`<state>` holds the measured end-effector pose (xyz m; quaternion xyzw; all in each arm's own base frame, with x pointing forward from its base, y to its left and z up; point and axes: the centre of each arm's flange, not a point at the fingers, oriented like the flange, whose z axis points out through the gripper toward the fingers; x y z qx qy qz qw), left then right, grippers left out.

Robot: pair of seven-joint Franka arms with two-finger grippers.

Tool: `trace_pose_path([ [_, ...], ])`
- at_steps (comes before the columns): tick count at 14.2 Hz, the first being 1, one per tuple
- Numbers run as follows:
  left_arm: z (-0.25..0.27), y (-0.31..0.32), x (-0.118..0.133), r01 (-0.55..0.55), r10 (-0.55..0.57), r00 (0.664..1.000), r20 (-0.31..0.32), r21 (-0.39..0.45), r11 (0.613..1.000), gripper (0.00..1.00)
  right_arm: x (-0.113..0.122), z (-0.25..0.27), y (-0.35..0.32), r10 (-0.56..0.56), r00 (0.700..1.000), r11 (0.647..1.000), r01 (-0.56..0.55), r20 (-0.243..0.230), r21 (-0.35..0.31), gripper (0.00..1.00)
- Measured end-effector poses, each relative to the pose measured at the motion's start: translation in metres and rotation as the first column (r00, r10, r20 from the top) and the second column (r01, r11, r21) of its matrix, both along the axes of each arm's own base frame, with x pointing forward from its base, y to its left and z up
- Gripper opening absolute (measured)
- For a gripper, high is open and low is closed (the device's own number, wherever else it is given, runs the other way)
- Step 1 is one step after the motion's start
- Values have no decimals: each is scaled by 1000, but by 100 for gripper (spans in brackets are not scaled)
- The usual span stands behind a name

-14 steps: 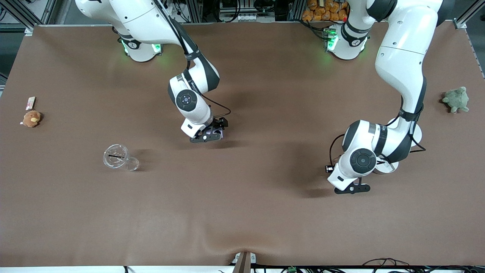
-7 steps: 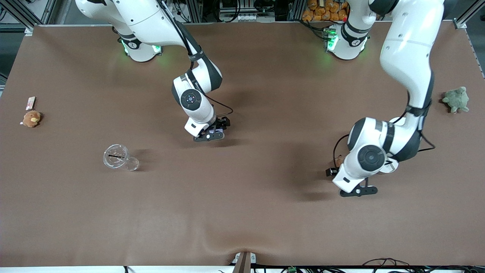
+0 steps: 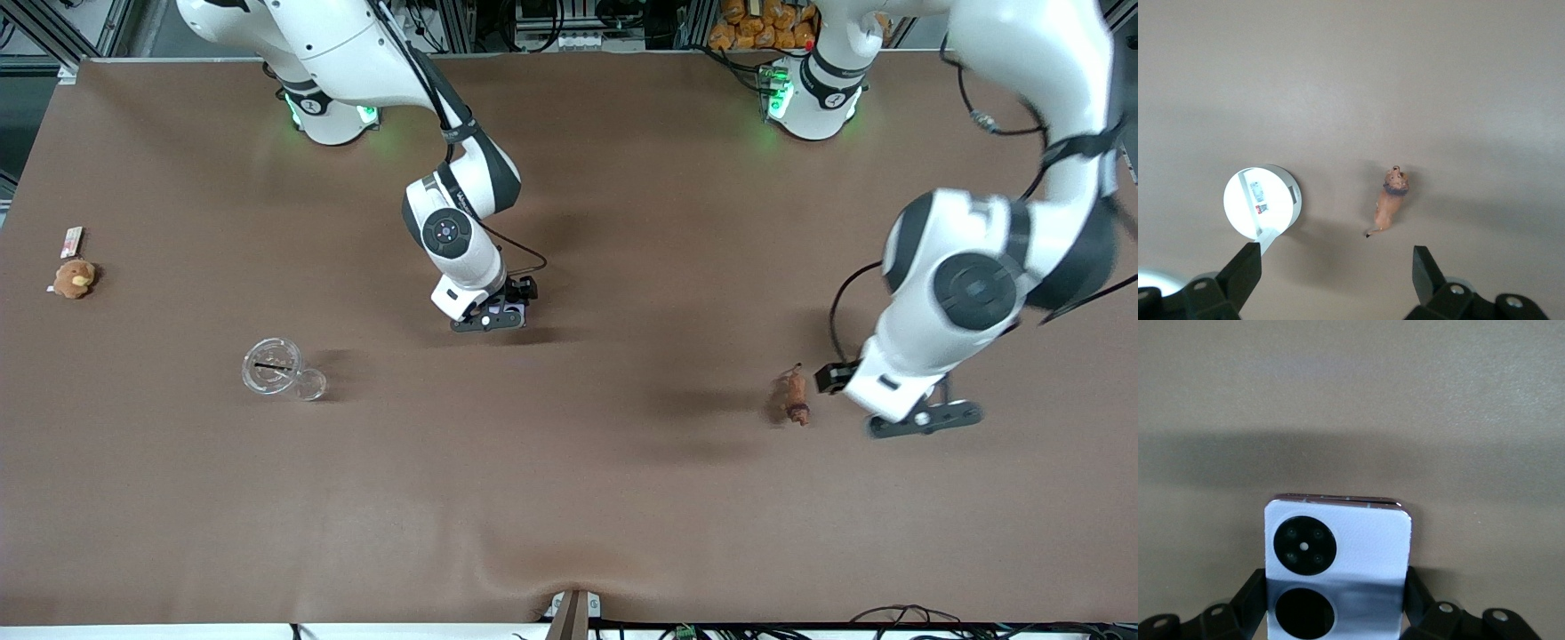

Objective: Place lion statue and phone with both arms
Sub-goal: 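Set the lion statue down beside the lamp and open the left gripper, then raise the left gripper away while the right gripper carries the phone, then lower the phone beside the glass cup and open the right gripper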

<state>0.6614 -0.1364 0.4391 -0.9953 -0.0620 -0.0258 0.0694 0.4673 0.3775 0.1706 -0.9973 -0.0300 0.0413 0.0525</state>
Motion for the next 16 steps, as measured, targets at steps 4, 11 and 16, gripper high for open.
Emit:
trace_pose_path([
  [4,75,22,-28,34,-34,999,0,-20,999,100,25,22,-6,-60,996,998,58,-65,-32,85],
  [11,169,65,-92,135,-138,988,-71,-43,990,100,100,44,-122,-215,976,973,211,-35,-90,85],
  [16,195,84,-129,148,-156,984,-83,-97,984,100,117,39,-171,-209,978,973,205,-26,-104,85],
])
